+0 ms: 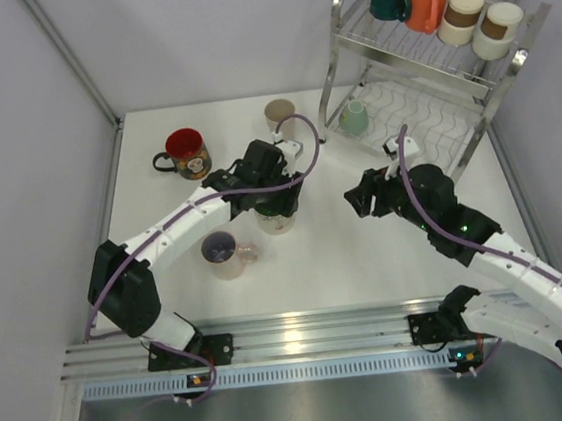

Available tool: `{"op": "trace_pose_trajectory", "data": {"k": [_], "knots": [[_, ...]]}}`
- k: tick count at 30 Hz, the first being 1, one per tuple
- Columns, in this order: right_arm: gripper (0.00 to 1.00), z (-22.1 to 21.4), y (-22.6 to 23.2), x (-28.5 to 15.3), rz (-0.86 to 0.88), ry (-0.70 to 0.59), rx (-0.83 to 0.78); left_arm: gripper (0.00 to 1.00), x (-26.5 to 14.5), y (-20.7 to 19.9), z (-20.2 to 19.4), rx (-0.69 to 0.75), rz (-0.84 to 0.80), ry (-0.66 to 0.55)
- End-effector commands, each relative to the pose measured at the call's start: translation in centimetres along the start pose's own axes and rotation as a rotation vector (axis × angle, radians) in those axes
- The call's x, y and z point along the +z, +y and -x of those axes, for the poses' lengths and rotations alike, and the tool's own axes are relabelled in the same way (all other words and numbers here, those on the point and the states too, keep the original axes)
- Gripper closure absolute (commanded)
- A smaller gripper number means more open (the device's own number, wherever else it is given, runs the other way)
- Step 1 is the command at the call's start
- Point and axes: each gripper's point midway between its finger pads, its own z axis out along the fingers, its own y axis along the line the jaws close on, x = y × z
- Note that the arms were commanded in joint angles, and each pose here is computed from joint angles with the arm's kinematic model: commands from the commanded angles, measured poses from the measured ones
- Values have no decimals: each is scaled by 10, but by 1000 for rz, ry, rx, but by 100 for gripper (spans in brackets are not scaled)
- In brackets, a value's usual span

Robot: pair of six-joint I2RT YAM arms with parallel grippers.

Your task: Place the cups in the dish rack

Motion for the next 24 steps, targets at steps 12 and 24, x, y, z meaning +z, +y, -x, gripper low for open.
{"op": "trace_pose_trajectory", "data": {"k": [12, 24], "knots": [[40, 12, -7, -1, 0, -58, 44, 34, -31, 39, 95, -119, 192, -232], [40, 21, -9, -12, 0, -113, 31, 32, 21, 111, 179, -255, 247, -310]]}}
